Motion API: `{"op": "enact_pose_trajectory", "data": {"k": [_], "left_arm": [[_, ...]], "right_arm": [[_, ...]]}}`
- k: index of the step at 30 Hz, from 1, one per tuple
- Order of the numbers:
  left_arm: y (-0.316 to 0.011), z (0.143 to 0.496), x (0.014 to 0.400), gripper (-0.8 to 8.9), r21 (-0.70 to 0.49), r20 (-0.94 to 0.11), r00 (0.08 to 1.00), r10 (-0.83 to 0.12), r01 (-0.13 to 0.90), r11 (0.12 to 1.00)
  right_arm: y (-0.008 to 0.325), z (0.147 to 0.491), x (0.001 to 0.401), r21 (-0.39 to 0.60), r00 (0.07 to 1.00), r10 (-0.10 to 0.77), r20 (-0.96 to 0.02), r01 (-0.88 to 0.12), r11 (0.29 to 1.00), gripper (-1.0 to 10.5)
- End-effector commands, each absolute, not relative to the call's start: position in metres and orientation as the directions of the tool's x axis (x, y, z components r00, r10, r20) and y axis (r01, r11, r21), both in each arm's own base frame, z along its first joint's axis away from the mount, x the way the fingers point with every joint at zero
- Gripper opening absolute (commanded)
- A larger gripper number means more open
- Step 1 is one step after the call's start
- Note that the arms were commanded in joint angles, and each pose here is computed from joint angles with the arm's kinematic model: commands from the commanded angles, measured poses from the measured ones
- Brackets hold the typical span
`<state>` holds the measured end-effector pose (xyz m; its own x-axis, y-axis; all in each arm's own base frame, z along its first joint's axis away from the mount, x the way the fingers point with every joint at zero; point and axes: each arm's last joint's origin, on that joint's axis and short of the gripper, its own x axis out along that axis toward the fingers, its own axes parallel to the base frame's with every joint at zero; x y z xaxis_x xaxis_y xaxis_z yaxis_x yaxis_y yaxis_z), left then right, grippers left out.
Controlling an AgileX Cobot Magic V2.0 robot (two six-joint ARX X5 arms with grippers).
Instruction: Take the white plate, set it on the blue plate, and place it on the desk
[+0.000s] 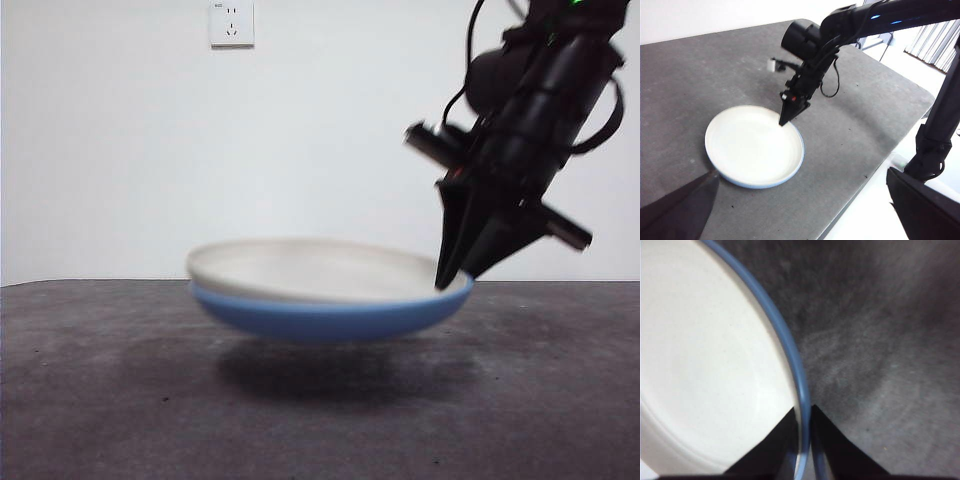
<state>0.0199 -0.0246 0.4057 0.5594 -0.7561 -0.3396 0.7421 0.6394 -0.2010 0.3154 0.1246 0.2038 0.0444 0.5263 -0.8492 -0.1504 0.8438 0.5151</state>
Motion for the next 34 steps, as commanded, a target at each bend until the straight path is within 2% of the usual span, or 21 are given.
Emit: {"op": "enact_pose_trajectory", "data": {"k": [1, 14, 21, 27, 31, 34], "left_arm": [[-0.024, 0.409, 0.019, 6.26, -0.180, -0.321, 0.559, -0.765, 0.757, 0.628], [-0.024, 0.409, 0.019, 6.26, -0.183, -0.322, 0.558, -0.765, 0.755, 0.629], [-0.024, 0.409, 0.019, 6.26, -0.183, -0.322, 0.558, -0.764, 0.755, 0.629], [-0.024, 0.409, 0.019, 6.26, -0.183, -0.323, 0.558, -0.764, 0.755, 0.629], [-0.024, 0.409, 0.019, 6.26, -0.180, -0.322, 0.558, -0.764, 0.756, 0.629], [-0.024, 0.409, 0.019, 6.26, -0.180, -0.323, 0.558, -0.764, 0.757, 0.629]], "right_arm": [[0.134, 0.193, 0.322, 0.523, 0.021, 0.529, -0.848, -0.128, 0.843, 0.1], [0.143, 0.155, 0.329, 0.504, -0.060, 0.501, -0.863, -0.094, 0.858, 0.1], [0.145, 0.154, 0.328, 0.514, -0.073, 0.509, -0.858, -0.115, 0.850, 0.2], [0.144, 0.157, 0.330, 0.511, -0.062, 0.508, -0.859, -0.123, 0.851, 3.0], [0.140, 0.173, 0.331, 0.489, -0.029, 0.490, -0.871, -0.139, 0.861, 3.7], [0.134, 0.199, 0.329, 0.419, 0.023, 0.428, -0.903, -0.166, 0.893, 4.2]]}}
